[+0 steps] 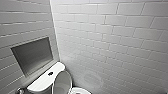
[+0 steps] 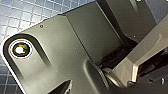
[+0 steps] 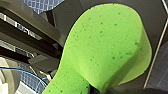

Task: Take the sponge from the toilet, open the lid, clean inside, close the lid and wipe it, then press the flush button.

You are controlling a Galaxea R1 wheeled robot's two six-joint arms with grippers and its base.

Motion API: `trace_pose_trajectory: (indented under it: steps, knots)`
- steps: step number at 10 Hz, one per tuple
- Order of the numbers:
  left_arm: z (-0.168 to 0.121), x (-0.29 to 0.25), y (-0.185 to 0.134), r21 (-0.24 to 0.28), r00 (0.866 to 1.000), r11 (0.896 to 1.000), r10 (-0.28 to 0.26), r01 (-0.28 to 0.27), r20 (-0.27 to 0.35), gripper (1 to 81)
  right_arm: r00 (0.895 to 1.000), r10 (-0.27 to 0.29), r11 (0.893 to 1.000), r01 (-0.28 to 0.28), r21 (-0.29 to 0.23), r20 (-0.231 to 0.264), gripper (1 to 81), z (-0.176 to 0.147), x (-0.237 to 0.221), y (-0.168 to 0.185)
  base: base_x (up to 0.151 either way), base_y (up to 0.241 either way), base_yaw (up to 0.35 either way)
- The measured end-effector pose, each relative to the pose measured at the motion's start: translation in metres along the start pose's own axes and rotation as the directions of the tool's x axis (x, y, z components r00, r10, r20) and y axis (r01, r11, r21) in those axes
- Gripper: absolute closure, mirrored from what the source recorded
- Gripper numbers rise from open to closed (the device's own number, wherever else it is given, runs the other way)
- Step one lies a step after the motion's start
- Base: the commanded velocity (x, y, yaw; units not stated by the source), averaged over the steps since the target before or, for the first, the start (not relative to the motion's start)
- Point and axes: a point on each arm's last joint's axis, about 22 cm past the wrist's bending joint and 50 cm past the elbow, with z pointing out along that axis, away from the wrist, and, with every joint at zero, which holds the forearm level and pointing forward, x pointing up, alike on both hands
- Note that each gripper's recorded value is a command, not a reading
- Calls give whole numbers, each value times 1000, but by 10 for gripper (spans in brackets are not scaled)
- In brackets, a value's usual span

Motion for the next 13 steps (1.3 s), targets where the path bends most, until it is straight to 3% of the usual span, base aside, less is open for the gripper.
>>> trace_pose_trajectory:
  steps: [2,5,6,9,12,13]
  knots:
    - [0,0,0,0,1000,1000,0,0,0,10,1000,-20,999,20,-29,4,811,-5,6,17,0,0,0]
    - [0,1,6,-16,1000,1000,0,0,-3,10,999,-16,999,15,-30,-36,811,-28,37,40,0,0,0]
    - [0,2,10,-26,1000,1000,0,0,-6,10,999,-18,1000,17,-10,-42,811,-36,43,40,0,0,0]
    - [0,3,11,-31,1000,1000,0,0,-8,10,998,-25,991,32,128,-51,811,-72,60,2,0,0,0]
    - [-2,2,8,-31,1000,999,-16,15,-8,10,990,-24,996,36,86,-136,811,-146,113,56,0,0,0]
    - [-3,2,9,-39,1000,999,-16,15,-10,10,988,-21,993,38,109,-153,811,-161,123,49,0,0,0]
